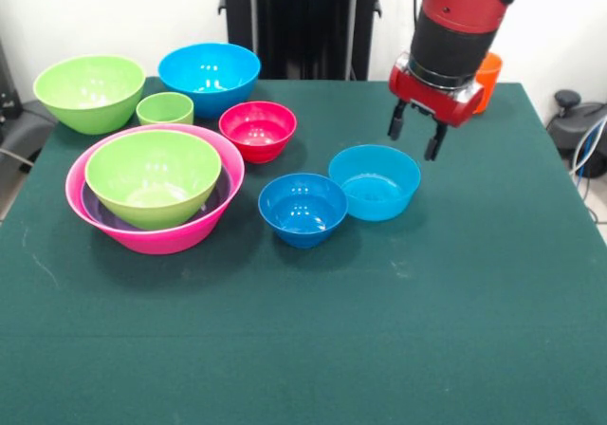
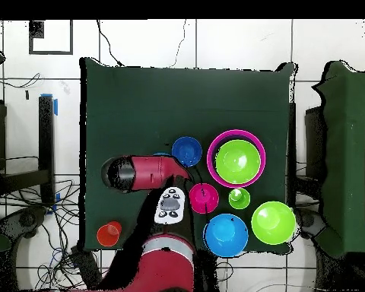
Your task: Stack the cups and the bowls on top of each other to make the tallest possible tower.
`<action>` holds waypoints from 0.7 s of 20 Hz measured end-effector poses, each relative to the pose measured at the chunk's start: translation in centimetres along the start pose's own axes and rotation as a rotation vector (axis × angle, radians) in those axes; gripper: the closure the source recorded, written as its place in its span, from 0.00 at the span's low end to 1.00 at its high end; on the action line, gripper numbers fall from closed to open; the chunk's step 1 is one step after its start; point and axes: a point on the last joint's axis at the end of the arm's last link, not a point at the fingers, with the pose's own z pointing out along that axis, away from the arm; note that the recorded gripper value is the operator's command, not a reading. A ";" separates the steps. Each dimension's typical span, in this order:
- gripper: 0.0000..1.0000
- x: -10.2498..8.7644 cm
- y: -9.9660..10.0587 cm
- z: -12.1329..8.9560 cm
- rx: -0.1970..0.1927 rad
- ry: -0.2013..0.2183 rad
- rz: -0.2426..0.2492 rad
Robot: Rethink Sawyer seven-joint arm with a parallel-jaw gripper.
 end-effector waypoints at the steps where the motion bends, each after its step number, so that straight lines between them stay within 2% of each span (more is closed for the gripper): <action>1: 0.00 -0.3 -0.3 0.1 0.002 -0.001 0.000; 7: 0.00 -1.3 -1.3 0.5 0.009 -0.004 0.001; 14: 0.00 -1.6 -1.8 0.9 0.015 -0.003 -0.006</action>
